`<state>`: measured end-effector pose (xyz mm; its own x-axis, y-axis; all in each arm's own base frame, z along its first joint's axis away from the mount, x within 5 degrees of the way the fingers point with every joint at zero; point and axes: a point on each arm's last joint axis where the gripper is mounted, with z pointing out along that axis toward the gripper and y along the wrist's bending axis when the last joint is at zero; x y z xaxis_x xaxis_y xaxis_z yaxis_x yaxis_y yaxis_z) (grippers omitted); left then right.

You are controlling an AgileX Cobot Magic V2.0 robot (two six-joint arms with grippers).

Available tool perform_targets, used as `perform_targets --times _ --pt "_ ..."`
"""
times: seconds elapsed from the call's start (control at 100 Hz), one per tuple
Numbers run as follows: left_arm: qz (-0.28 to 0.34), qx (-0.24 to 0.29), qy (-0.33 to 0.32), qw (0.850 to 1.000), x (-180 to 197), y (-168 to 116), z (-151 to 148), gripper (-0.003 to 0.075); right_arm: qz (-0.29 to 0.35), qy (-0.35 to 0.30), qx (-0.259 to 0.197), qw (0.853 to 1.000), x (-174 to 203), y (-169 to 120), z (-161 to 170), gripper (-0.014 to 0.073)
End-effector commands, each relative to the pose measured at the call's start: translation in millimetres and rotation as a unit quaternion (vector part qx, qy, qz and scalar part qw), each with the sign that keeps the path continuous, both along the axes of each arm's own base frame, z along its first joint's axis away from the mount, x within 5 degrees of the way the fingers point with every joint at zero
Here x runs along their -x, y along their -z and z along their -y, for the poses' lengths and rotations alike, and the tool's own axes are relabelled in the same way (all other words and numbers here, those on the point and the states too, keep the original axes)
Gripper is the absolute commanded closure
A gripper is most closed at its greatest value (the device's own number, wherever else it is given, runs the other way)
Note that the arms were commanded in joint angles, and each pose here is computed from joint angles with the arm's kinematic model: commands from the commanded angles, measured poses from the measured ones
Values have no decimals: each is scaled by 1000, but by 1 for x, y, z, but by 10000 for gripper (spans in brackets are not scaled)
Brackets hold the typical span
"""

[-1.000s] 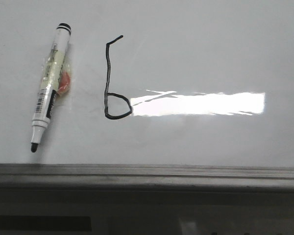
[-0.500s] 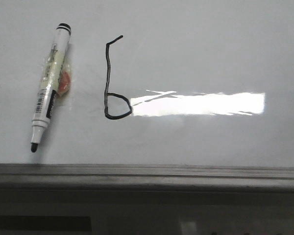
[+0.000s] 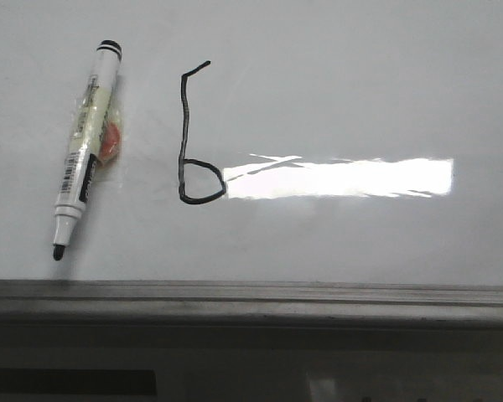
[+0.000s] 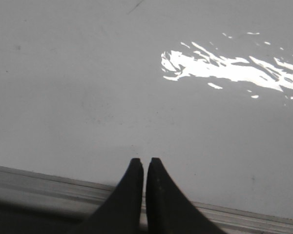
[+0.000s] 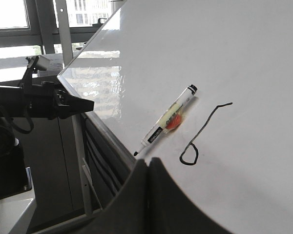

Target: Write number 6 on whiteboard

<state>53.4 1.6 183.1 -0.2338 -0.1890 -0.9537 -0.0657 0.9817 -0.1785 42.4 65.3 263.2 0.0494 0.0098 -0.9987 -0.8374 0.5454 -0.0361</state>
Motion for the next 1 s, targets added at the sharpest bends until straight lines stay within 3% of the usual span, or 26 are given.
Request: perform_targets --times 0.0,0.8,0.99 --pt "25 3 -2 1000 0 3 0 741 32 -2 -34 999 1 -15 0 659" --pt "25 3 -2 1000 0 3 0 741 34 -2 -35 999 1 -15 0 659" --pt "25 3 -2 1000 0 3 0 741 56 59 -13 997 -7 -14 6 659"
